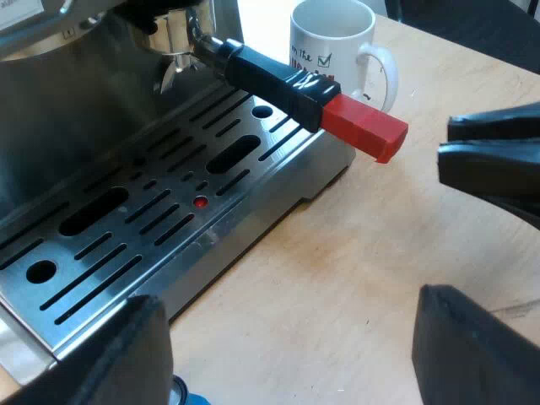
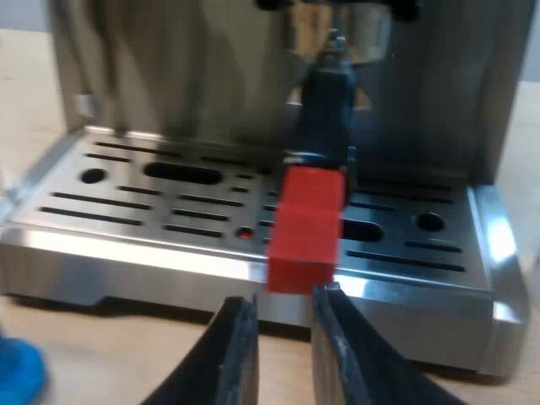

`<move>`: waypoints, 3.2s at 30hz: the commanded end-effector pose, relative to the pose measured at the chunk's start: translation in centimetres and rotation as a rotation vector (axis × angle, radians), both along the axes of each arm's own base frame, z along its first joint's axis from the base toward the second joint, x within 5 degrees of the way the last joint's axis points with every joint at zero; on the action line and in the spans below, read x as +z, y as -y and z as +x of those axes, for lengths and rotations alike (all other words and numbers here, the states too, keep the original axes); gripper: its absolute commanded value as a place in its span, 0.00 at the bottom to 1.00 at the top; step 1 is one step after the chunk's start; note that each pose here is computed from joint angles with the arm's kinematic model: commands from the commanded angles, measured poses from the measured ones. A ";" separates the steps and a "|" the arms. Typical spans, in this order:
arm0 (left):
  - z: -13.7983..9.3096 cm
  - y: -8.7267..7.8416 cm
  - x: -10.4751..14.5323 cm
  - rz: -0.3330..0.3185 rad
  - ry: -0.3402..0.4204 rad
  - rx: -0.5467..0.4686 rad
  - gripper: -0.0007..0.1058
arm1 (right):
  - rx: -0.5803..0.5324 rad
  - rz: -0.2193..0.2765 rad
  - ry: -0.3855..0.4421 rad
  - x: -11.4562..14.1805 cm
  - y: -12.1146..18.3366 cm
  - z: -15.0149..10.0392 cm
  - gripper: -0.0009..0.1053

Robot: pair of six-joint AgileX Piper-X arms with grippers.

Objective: Grind coffee beans and then tamp

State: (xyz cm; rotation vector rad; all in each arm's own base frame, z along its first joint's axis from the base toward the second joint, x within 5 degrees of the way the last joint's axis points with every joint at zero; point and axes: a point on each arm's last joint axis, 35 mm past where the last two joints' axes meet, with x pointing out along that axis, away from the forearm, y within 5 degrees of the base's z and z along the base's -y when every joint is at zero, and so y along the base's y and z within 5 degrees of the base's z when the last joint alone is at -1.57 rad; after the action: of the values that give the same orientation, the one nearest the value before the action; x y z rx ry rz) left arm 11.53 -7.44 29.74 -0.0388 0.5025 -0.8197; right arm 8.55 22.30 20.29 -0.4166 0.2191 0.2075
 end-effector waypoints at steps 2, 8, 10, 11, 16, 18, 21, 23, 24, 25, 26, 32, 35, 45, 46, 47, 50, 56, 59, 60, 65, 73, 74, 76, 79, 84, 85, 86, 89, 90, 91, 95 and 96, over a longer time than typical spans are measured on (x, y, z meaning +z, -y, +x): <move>-0.1 0.1 0.3 -0.012 0.015 -0.012 0.59 | 0.013 0.018 0.021 0.9 0.1 -0.6 0.18; -0.1 0.1 0.2 -0.008 0.008 -0.012 0.59 | 0.048 0.107 0.023 3.0 0.8 -0.9 0.18; -0.1 0.1 0.2 -0.008 0.007 -0.012 0.59 | 0.062 0.100 0.040 4.0 1.0 -1.0 0.18; -0.1 0.1 0.2 -0.008 0.007 -0.012 0.59 | 0.066 0.087 0.044 4.2 1.1 -1.0 0.19; -0.1 0.1 0.2 -0.008 0.007 -0.012 0.59 | 0.083 0.020 0.056 5.8 0.9 -0.9 0.44; -0.1 0.1 0.2 -0.008 0.007 -0.012 0.59 | 0.092 0.024 0.050 6.3 0.7 -0.9 0.51; -0.1 0.1 0.2 -0.008 0.007 -0.012 0.59 | 0.093 0.028 0.051 7.2 0.4 -0.8 0.47; -0.1 0.1 0.2 -0.008 0.007 -0.012 0.59 | 0.087 0.022 0.049 7.8 0.4 -0.7 0.44; -0.1 0.1 0.2 -0.008 0.007 -0.012 0.59 | 0.089 0.009 0.038 8.4 0.3 -0.4 0.41; -0.1 0.1 0.2 -0.008 0.007 -0.012 0.59 | 0.083 0.004 0.029 8.9 0.3 -0.1 0.40; -0.1 0.1 0.2 -0.008 0.007 -0.012 0.59 | 0.078 0.007 0.026 9.2 0.3 0.0 0.40; -0.1 0.1 0.2 -0.008 0.007 -0.012 0.59 | 0.027 0.016 -0.088 10.8 1.4 2.5 0.48; -0.1 0.1 0.2 -0.008 0.007 -0.012 0.59 | 0.035 0.051 -0.205 10.8 2.2 3.8 0.48; -0.1 0.1 0.2 -0.008 0.007 -0.012 0.59 | 0.035 0.094 -0.412 9.7 4.3 6.1 0.48; -0.1 0.1 0.2 -0.008 0.007 -0.012 0.59 | 0.038 0.092 -0.417 9.6 4.2 6.1 0.48; -0.1 0.1 0.2 -0.008 0.007 -0.012 0.59 | 0.041 0.090 -0.422 9.5 4.1 6.2 0.48; -0.1 0.1 0.2 -0.008 0.007 -0.012 0.59 | 0.059 0.081 -0.452 9.1 3.5 6.5 0.48; -0.1 0.1 0.2 -0.006 0.004 -0.012 0.59 | 0.045 0.043 -0.496 8.7 1.8 7.6 0.47; -0.1 0.1 0.2 -0.007 0.005 -0.012 0.59 | 0.035 0.019 -0.513 8.4 0.9 8.2 0.47; -0.1 0.1 0.2 -0.007 0.005 -0.012 0.59 | 0.034 0.015 -0.516 8.3 0.7 8.4 0.47; -0.1 0.1 0.2 -0.007 0.005 -0.012 0.59 | 0.019 -0.023 -0.537 7.2 0.1 8.8 0.47; -0.1 0.1 0.2 -0.007 0.005 -0.012 0.59 | -0.025 -0.025 -0.550 6.4 0.5 10.1 0.47; -0.1 0.1 0.2 -0.007 0.005 -0.012 0.59 | -0.029 -0.018 -0.555 6.4 0.6 10.3 0.47; -0.1 0.1 0.2 -0.007 0.005 -0.012 0.59 | -0.028 -0.012 -0.572 6.2 0.7 10.6 0.47; -0.1 0.1 0.2 -0.007 0.005 -0.012 0.59 | -0.023 -0.005 -0.586 6.0 0.7 10.9 0.47; -0.1 0.1 0.2 -0.007 0.005 -0.012 0.59 | -0.027 -0.013 -0.593 5.1 0.2 11.3 0.47; -0.1 0.1 0.2 -0.007 0.005 -0.012 0.59 | -0.028 -0.017 -0.596 4.8 0.0 11.5 0.47; -0.1 0.1 0.2 -0.007 0.005 -0.012 0.59 | -0.028 -0.016 -0.595 4.7 0.0 11.5 0.47; -0.1 0.1 0.2 -0.007 0.005 -0.012 0.59 | -0.027 -0.012 -0.592 4.6 -0.1 11.6 0.47; -0.1 0.1 0.2 -0.007 0.005 -0.012 0.59 | -0.026 -0.009 -0.589 4.6 -0.2 11.7 0.47; -0.1 0.1 0.2 -0.007 0.005 -0.012 0.59 | -0.028 -0.008 -0.590 4.5 -0.2 11.8 0.47; -0.1 0.1 0.2 -0.007 0.005 -0.012 0.59 | -0.031 -0.018 -0.598 4.2 -0.3 11.8 0.47; -0.1 0.1 0.2 -0.007 0.005 -0.012 0.59 | -0.031 -0.018 -0.597 4.1 -0.3 11.9 0.47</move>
State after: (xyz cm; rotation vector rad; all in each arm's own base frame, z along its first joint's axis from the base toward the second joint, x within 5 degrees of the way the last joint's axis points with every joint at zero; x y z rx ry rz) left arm 11.52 -7.43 29.72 -0.0386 0.5054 -0.8194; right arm 20.24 22.57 24.29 -0.3602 0.8156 0.2957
